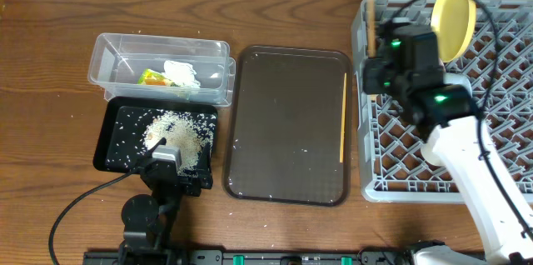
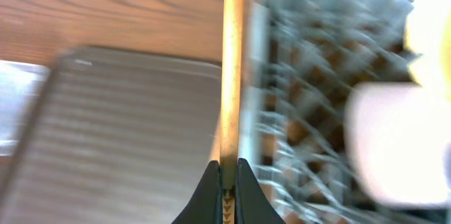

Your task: Sort waste into correct bins and load items into the dishwasher rack

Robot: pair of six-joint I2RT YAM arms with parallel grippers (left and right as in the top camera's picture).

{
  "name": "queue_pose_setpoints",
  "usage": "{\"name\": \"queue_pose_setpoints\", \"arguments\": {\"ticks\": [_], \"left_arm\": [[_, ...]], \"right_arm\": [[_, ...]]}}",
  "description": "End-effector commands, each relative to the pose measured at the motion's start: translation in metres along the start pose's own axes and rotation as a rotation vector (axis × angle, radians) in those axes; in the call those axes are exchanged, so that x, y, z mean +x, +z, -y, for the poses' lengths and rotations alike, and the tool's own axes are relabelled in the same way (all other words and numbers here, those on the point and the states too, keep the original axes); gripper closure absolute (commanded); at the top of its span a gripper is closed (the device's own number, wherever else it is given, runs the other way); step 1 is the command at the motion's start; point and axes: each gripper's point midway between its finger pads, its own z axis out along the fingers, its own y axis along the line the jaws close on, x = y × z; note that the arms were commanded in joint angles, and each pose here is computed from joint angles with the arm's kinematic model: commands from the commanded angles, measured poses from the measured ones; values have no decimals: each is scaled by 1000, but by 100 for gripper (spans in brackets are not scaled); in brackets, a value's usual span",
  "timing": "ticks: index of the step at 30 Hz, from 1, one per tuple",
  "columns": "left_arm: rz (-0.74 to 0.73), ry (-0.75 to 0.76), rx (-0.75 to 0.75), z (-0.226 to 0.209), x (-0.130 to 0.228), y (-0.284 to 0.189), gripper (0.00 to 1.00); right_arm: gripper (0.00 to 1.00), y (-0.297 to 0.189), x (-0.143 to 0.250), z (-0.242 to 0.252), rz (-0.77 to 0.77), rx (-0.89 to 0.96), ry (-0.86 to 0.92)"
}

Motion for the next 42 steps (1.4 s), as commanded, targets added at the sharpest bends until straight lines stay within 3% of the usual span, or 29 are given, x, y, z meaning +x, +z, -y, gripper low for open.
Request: {"name": "queue_pose_setpoints", "arguments": {"ticks": [1, 7, 8, 9, 10, 12, 16, 19, 22, 25, 37, 42], "left_arm": [[-23, 13, 0, -1, 11, 2, 4], [-23, 13, 0, -1, 11, 2, 4], [-23, 13, 0, -1, 11, 2, 4], [-23, 13, 0, -1, 11, 2, 4], [-23, 13, 0, -1, 11, 2, 4], [-23, 13, 0, -1, 11, 2, 4], [-24, 13, 0, -1, 11, 2, 4], [-23, 13, 0, -1, 11, 2, 4], [-24, 13, 0, -1, 11, 2, 4], [-23, 13, 0, -1, 11, 2, 4], [-23, 13, 0, -1, 11, 2, 4], [-23, 13, 0, -1, 11, 2, 4]], "right_arm": [[99, 24, 24, 23, -110, 44, -40], [99, 55, 64, 24, -275, 54, -81], [88, 57, 68, 22, -287, 58, -91], [67, 56, 69, 17, -291, 52, -101], [58, 55, 69, 11, -290, 39, -110], [53, 48, 68, -6, -277, 8, -124], [54, 31, 72, -62, -253, -115, -222], [58, 29, 88, -86, -280, -92, -226], [64, 37, 106, -66, -297, 166, -104], [65, 50, 120, -56, -300, 306, -49], [67, 108, 180, -42, -484, 373, -27], [77, 108, 202, -41, -571, 380, 9]]}}
